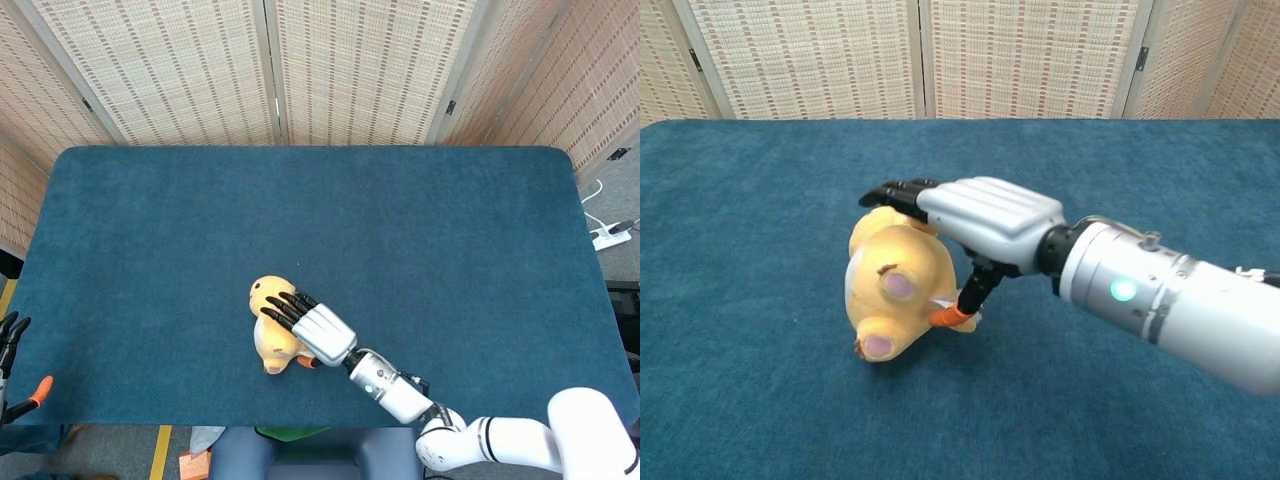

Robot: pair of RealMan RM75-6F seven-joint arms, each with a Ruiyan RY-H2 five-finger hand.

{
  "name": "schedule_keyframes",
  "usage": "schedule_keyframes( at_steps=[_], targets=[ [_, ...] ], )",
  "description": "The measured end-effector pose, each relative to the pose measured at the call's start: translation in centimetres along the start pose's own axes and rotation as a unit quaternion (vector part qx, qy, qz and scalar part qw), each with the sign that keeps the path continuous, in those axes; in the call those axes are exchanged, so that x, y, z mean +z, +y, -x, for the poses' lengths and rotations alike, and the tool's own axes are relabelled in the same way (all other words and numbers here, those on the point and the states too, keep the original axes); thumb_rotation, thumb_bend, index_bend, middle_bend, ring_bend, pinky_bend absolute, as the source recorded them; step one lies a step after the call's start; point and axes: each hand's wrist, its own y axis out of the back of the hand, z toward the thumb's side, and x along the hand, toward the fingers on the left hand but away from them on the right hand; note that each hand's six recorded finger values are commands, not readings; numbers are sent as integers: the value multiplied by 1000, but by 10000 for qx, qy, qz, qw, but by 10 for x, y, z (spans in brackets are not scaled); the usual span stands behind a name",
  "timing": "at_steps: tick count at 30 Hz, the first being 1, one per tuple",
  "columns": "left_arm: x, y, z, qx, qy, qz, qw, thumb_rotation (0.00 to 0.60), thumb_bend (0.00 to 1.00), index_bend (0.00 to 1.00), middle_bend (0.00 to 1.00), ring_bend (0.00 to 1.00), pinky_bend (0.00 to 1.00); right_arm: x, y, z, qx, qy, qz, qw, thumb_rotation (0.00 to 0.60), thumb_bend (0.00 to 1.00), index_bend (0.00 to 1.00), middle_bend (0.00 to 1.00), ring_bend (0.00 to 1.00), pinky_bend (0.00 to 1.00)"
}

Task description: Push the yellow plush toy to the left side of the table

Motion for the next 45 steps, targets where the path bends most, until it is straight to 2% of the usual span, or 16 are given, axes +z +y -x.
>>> schedule_keyframes(
  at_steps=[3,7,9,12,14,18,20,26,31,35,40,45],
  targets=[
    [4,0,0,23,-106,52,9999,600,330,6,8,8,172,-4,19,-21,-121,19,144,9998,600,80,0,0,0,0],
    [11,0,0,84,-282,195,9994,600,331,30,84,80,261,-13,39,-51,-220,-68,233,9995,600,80,0,0,0,0],
    [22,-3,-2,83,-516,443,9977,600,329,29,107,107,292,-29,49,-75,-287,-297,202,9989,600,80,0,0,0,0],
    [52,-12,-5,3,-1076,943,9897,600,325,3,114,116,307,-57,63,-124,-555,-776,113,9954,600,80,0,0,0,0],
    [72,-17,-6,-75,-1389,1109,9840,600,322,0,114,116,308,-75,75,-162,-840,-1164,89,9896,600,81,0,0,0,0],
    [115,-29,-10,-204,-1824,1090,9770,600,308,0,105,116,308,-102,90,-238,-1364,-1857,170,9729,600,82,0,0,0,0],
    [144,-39,-12,-321,-2067,1031,9724,600,303,0,95,116,308,-110,97,-271,-1589,-2073,242,9650,600,83,0,0,0,0],
    [228,-74,-5,-839,-2752,778,9546,600,298,0,79,106,306,-125,118,-332,-2078,-2393,274,9480,600,84,0,0,0,0],
    [284,-101,4,-1033,-3167,503,9415,600,296,0,72,94,281,-129,134,-355,-2348,-2467,317,9397,600,86,0,0,0,0],
    [320,-120,3,-1063,-3361,309,9353,600,297,0,72,73,259,-128,144,-369,-2502,-2457,367,9358,600,86,0,0,0,0],
    [352,-138,-12,-850,-3499,38,9329,600,296,0,72,48,218,-126,148,-377,-2529,-2449,370,9353,600,87,0,0,0,0],
    [366,-149,-37,-510,-3494,-324,9350,600,297,0,71,36,175,-125,149,-382,-2493,-2457,400,9359,600,88,0,0,0,0]
  ],
)
